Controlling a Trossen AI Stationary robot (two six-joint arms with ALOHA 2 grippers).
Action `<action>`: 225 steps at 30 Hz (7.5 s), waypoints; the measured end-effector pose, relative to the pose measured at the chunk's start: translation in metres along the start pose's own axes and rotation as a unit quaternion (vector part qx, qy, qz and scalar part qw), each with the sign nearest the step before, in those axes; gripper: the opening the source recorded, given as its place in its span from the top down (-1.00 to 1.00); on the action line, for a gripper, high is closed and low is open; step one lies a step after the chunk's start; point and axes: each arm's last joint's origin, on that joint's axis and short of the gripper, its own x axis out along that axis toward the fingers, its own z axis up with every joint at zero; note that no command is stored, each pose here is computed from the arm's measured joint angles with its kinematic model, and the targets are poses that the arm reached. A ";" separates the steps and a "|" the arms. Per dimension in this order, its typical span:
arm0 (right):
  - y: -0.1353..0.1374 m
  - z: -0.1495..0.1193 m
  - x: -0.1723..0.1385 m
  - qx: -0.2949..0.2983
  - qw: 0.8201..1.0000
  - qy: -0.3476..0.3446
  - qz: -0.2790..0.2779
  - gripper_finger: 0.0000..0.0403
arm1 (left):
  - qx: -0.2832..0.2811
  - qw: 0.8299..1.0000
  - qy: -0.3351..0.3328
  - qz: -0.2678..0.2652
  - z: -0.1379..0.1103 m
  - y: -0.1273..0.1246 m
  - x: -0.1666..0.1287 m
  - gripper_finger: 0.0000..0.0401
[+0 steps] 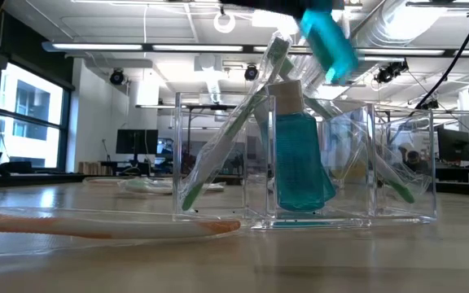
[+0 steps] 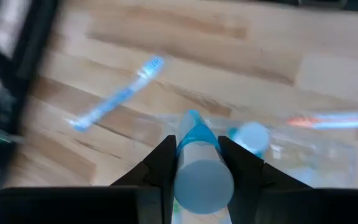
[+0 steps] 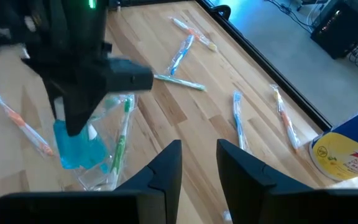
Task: Pick & Place toothbrushing station
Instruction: Put the blue mouthwash into the transparent organizer, then put the bottom blue toothbrush into the transparent organizer
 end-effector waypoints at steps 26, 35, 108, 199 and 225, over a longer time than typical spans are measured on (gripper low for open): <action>0.002 -0.015 0.010 -0.014 1.000 0.011 -0.017 0.54 | -0.064 0.994 0.084 -0.029 -0.021 -0.005 0.017 0.55; 0.002 -0.015 0.010 -0.014 1.000 0.011 -0.017 0.54 | -0.066 0.995 0.059 -0.045 -0.020 -0.005 0.017 0.50; 0.035 -0.074 0.069 -0.193 0.916 0.286 0.203 0.54 | -0.514 0.838 0.102 0.149 -0.015 -0.103 -0.180 0.26; -0.024 -0.122 0.036 -0.246 0.944 0.086 0.201 1.00 | -0.544 0.815 -0.014 0.202 -0.061 -0.145 -0.119 0.26; -0.022 -0.107 0.018 -0.124 0.955 -0.268 0.023 0.99 | -0.357 0.844 -0.217 0.335 -0.026 -0.165 -0.096 0.26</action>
